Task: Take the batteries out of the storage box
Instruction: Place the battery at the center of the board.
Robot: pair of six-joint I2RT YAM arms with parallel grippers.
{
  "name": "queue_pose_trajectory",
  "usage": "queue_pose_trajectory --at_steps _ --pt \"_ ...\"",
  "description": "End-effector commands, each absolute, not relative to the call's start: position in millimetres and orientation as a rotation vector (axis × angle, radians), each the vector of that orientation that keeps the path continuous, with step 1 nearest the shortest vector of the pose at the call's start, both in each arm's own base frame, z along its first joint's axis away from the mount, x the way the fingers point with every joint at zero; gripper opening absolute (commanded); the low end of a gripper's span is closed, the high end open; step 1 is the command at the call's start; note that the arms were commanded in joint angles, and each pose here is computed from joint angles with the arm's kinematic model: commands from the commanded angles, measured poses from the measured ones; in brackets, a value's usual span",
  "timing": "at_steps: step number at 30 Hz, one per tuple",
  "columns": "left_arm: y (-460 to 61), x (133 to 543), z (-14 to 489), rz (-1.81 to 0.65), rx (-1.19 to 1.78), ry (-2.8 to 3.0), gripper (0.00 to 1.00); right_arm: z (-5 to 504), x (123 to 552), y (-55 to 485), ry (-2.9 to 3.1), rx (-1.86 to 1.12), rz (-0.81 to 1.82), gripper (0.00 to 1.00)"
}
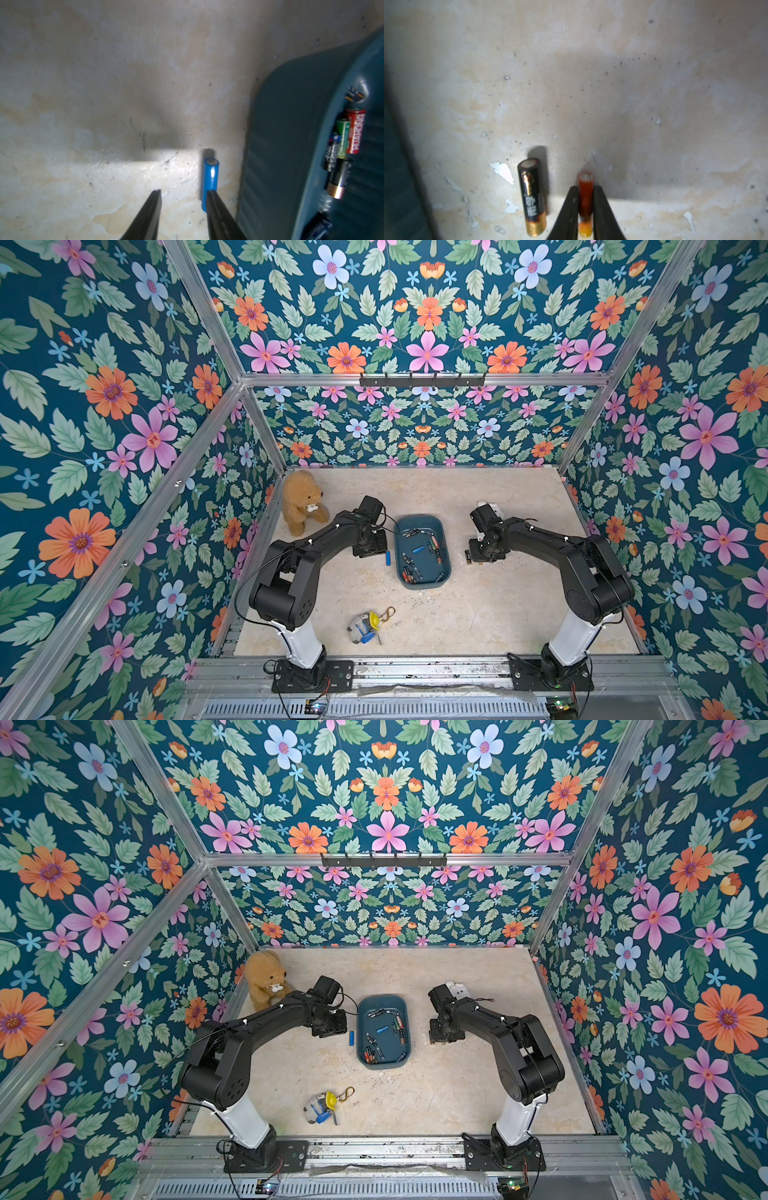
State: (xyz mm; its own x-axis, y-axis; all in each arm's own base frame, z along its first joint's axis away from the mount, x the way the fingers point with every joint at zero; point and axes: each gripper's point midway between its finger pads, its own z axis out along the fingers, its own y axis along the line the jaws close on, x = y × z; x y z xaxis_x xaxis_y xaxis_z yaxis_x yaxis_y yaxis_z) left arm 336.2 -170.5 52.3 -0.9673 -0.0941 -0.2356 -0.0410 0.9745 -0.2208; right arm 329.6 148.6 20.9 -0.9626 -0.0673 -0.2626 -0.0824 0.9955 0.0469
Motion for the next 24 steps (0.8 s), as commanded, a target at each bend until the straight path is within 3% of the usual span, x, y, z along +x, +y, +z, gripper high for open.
queue_pose_trajectory --at_steps 1,24 --pt "-169.1 333.9 50.3 -0.305 -0.098 2.888 0.42 19.2 329.3 148.4 2.878 -0.117 0.079 0.18" --pt "-168.2 332.6 52.4 -0.300 -0.096 2.886 0.42 27.7 333.2 148.5 2.864 -0.114 0.073 0.24"
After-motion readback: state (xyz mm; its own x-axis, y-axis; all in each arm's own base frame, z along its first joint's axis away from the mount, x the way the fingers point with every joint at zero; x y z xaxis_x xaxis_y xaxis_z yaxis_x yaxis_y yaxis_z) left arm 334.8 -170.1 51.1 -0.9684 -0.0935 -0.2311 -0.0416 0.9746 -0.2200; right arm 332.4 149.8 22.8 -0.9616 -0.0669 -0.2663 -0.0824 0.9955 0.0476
